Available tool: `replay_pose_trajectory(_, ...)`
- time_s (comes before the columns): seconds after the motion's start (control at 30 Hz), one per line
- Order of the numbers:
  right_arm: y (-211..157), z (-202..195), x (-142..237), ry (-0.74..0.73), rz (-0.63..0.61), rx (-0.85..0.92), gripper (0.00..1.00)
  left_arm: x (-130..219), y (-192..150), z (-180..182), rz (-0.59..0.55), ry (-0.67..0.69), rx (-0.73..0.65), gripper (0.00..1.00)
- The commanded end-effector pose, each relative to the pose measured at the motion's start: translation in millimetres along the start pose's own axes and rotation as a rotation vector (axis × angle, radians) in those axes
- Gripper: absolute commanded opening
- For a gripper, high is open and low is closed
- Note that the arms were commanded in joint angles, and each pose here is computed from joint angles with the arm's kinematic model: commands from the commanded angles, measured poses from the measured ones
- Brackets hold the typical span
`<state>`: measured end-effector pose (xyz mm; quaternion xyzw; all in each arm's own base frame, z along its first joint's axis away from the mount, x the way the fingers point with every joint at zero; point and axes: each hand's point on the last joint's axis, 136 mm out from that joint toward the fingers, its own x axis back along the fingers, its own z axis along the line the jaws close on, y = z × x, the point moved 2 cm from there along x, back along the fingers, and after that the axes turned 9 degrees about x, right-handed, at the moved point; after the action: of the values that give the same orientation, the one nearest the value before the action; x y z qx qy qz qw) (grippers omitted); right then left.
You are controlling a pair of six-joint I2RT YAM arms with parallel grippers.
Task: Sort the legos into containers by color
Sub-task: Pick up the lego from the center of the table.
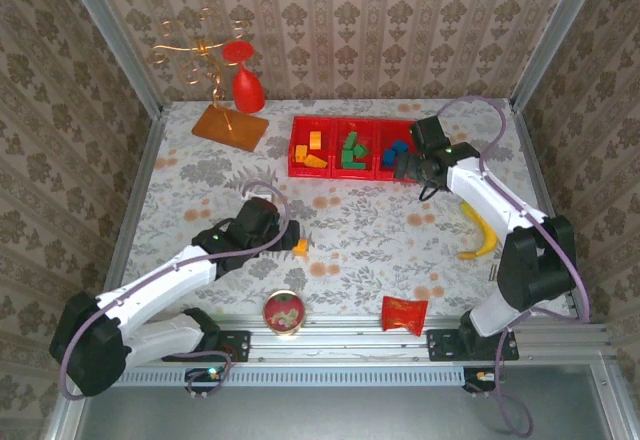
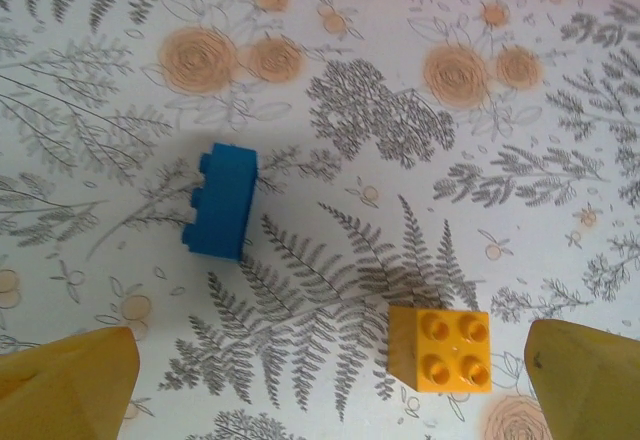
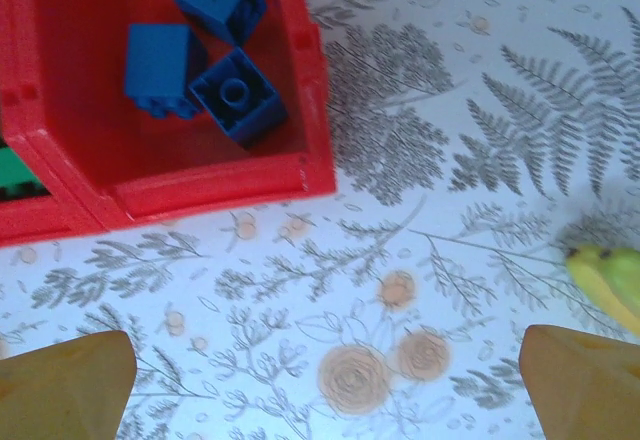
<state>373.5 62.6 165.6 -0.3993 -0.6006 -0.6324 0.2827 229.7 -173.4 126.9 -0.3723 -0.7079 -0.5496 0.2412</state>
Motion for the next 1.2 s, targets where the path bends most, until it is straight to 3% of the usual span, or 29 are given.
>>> replay_pose_trajectory(0.0,-8.4,-13.0,13.9,-0.06,-0.023,-0.027,1.0,1.3,2.5,-10.8,-0.005,0.011,0.006,1.0)
replay_pose_trajectory(0.3,-36.0,-30.0,22.4,-0.101,-0.014,-0.048,1.0,-13.6,-13.4,-31.4,0.056,0.028,-0.067,1.0)
replay_pose_trajectory(0.67,-43.5,-36.7,29.0,-0.109,-0.028,-0.053,1.0,-38.1,-23.2,-36.4,0.131,0.099,-0.125,1.0)
replay_pose_trajectory(1.17,-43.4,-34.0,25.0,-0.096,-0.023,-0.061,1.0,-64.2,-50.5,-35.4,0.244,0.155,-0.165,0.85)
